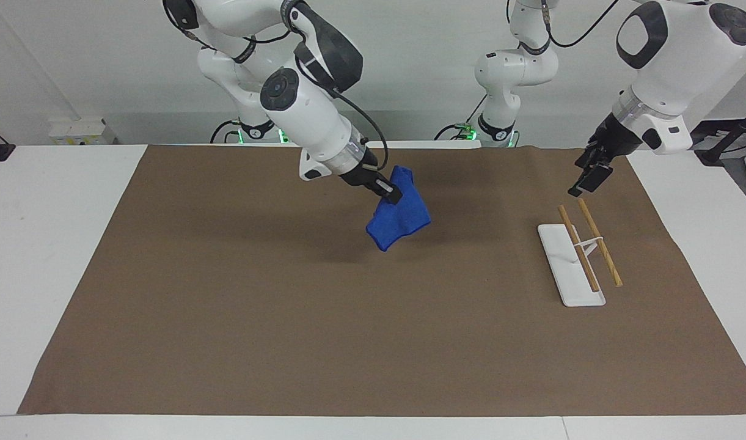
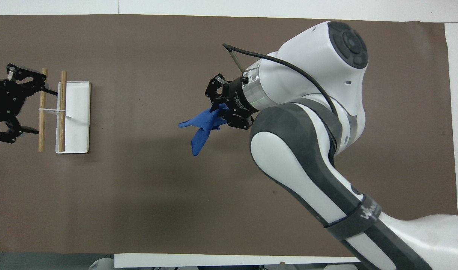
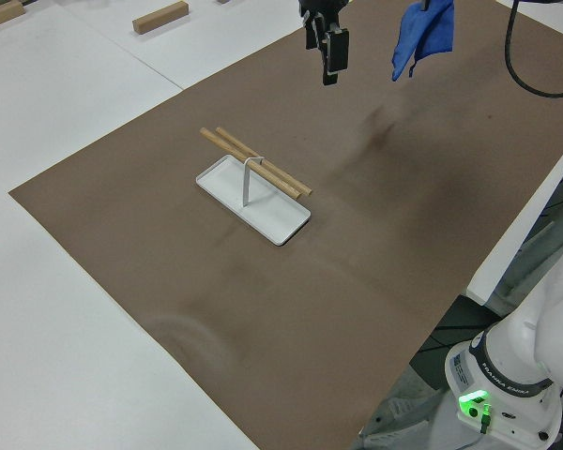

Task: Right arm passes towel to left arm to hang
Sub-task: 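Grasp the towel with the left gripper while the right gripper holds it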

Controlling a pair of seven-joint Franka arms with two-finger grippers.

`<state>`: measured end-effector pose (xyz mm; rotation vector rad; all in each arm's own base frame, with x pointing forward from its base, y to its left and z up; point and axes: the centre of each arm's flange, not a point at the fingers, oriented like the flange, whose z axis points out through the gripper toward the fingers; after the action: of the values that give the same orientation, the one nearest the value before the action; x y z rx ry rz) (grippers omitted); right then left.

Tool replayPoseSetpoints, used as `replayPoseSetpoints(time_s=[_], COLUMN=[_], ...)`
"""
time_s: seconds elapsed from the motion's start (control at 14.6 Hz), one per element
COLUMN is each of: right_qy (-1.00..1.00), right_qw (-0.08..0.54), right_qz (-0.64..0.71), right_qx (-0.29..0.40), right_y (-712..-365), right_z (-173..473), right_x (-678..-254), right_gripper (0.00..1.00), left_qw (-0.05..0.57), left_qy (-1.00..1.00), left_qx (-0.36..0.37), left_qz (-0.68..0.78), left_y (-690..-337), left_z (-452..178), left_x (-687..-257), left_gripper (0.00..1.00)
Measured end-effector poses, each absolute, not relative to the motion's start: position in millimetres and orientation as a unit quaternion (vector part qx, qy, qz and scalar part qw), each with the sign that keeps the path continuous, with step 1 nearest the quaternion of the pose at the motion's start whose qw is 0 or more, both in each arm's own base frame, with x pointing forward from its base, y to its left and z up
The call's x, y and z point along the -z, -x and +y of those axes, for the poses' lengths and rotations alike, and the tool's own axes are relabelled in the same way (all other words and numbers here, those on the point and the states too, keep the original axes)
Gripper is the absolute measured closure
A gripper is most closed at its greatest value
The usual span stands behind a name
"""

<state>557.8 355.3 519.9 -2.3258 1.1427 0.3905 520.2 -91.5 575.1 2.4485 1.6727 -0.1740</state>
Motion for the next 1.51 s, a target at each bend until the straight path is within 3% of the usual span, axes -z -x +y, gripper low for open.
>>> replayPoseSetpoints(time_s=[0.48, 1.23, 1.37, 1.51], right_qy=[0.789, 0.776, 0.776, 0.776], right_qw=[0.333, 0.341, 0.341, 0.341], right_qz=[0.490, 0.498, 0.497, 0.497], right_qx=[-0.163, -0.183, -0.183, -0.183], right_y=[-532, -523, -523, -523], right_z=[420, 437, 437, 437], right_x=[-543, -544, -544, -544], right_gripper=[0.89, 0.89, 0.89, 0.89], left_qw=[0.111, 0.157, 0.165, 0.168], left_qy=[-0.738, -0.703, -0.698, -0.697], left_qx=[0.072, 0.079, 0.077, 0.077], left_qz=[0.661, 0.689, 0.692, 0.693], left_y=[-475, -472, -473, -473], left_z=[-153, -188, -193, -196], left_x=[-547, -522, -520, -518], left_gripper=[0.00, 0.00, 0.04, 0.21])
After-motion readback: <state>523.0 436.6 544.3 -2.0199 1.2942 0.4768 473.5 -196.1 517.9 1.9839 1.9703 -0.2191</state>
